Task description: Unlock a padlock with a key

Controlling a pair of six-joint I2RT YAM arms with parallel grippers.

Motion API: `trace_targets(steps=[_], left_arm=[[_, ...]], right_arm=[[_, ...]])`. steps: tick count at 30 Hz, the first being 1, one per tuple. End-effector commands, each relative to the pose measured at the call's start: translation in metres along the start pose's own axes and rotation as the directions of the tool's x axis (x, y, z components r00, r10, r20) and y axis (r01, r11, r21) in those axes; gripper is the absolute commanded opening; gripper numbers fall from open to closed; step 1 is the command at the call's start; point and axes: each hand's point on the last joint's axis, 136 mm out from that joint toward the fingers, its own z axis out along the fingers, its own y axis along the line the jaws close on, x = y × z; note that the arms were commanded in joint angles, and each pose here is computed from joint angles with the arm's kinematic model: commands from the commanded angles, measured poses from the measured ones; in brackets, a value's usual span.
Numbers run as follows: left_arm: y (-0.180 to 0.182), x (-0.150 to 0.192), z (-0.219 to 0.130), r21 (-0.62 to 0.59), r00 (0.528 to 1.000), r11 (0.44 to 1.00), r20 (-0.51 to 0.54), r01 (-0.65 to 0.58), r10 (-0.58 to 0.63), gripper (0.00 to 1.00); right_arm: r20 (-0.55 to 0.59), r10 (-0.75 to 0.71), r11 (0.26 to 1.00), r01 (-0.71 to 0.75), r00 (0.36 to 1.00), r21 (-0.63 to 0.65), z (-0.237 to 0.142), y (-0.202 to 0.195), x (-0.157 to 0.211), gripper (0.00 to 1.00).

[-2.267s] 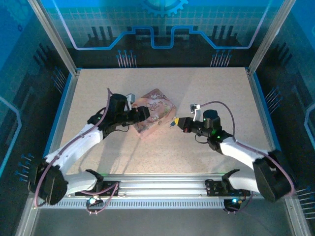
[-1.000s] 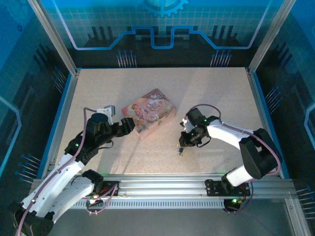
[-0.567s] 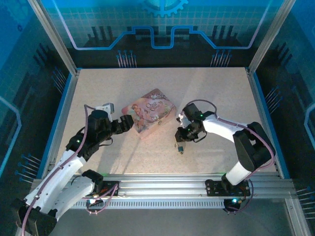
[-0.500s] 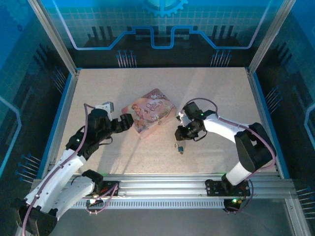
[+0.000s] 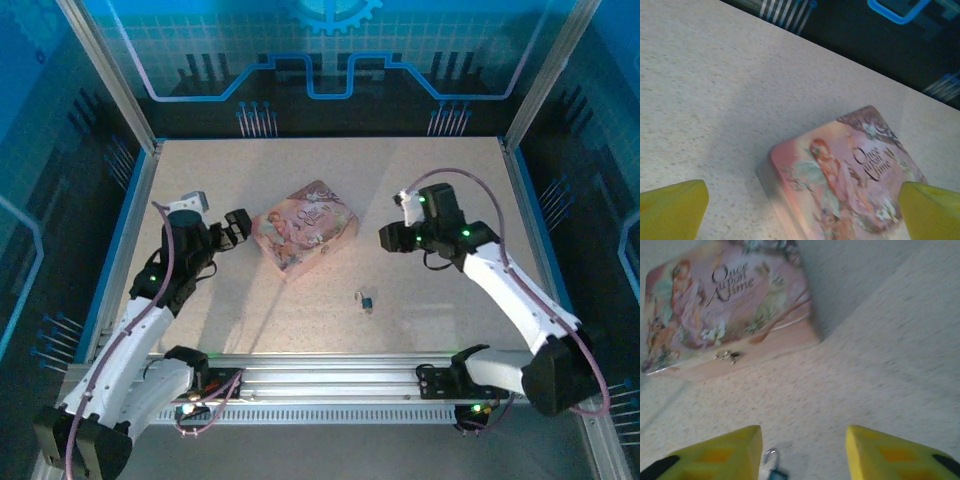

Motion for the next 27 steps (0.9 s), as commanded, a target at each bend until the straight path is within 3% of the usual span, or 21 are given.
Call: trace_targets(steps=[1,8,15,20,27], left_arm=[[0.019,-0.012,0.002,-0.071,0.996,0.997,0.083,-0.039,0.044,0.99],[0.054,-0.01,0.013,-0.226,0.986,0.968,0.104,-0.105,0.132,0.99],[0.069,0.002,0.03,-0.27,0.97,0.946,0.114,-0.178,0.215,0.99],[0.084,0.012,0.038,-0.316,0.955,0.918,0.096,-0.239,0.282,0.99],[0.093,0.03,0.055,-0.315,0.95,0.906,0.043,-0.282,0.31,0.99]], right_arm=[[0.086,0.017,0.996,-0.025,0.996,0.09,-0.015,-0.036,-0.003,0.58],[0.267,0.15,0.975,-0.187,0.952,0.118,-0.028,-0.086,-0.007,0.78],[0.373,0.205,0.948,-0.279,0.905,0.156,-0.019,-0.125,-0.008,0.99],[0.453,0.174,0.925,-0.303,0.874,0.229,-0.012,-0.161,-0.001,1.0],[0.448,0.096,0.909,-0.261,0.889,0.324,0.016,-0.187,0.016,1.0]])
